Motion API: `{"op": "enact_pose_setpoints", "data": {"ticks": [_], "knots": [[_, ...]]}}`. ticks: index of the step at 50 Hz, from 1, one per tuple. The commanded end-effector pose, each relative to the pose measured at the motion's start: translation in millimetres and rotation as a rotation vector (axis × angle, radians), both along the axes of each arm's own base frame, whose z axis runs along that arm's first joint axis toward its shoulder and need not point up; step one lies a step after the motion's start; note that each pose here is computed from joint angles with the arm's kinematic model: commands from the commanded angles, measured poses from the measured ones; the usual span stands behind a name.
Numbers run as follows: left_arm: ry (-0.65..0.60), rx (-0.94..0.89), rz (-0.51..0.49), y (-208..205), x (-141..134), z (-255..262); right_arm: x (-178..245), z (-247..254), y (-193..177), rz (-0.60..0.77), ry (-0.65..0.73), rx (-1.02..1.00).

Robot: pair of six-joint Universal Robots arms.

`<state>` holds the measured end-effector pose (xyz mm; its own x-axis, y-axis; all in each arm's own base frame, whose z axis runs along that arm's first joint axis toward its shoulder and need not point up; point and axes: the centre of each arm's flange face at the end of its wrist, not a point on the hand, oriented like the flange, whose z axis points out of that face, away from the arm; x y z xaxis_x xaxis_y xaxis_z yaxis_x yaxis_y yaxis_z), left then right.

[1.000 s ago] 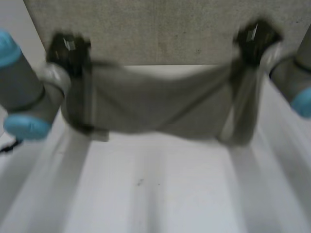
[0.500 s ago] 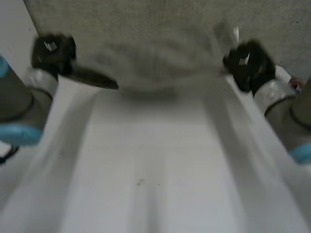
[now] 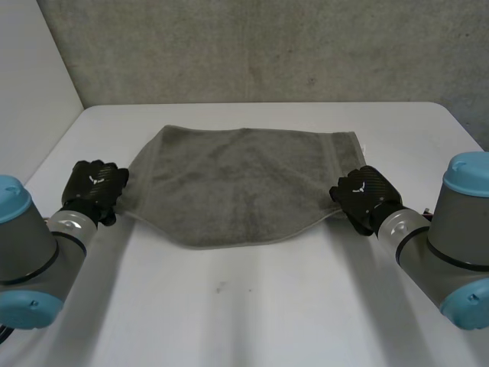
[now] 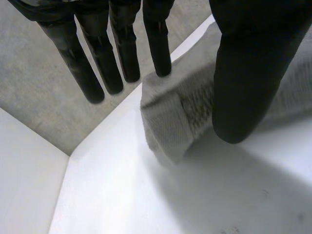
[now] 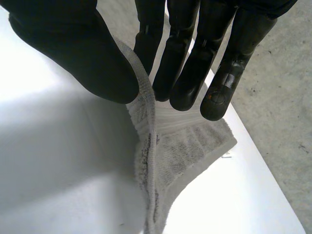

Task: Fold the towel.

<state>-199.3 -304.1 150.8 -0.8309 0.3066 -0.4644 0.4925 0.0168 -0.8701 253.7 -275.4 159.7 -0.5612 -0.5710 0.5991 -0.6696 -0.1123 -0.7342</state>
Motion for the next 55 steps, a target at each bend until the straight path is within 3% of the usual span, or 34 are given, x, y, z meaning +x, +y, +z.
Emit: {"op": "enact_pose_setpoints", "data": {"ticks": [1, 8, 26, 36, 43, 55], "knots": [[-0.06, -0.027, -0.023, 11, -2, 8, -1, -4, 9, 0.01, -0.031, 0.04], [-0.159, -0.035, -0.056, 24, -4, 5, 0, -6, 12, 0.027, -0.04, 0.053], [-0.179, 0.03, -0.085, 33, -9, -16, -1, -9, 15, 0.027, -0.036, 0.063], [-0.135, 0.128, -0.095, 40, -10, -22, -2, -9, 14, 0.025, -0.036, 0.063], [-0.018, 0.21, -0.126, 31, -13, -26, -2, -10, 15, 0.026, -0.036, 0.066], [-0.013, 0.204, -0.127, 16, -16, -29, -2, -11, 15, 0.028, -0.036, 0.068]]}}
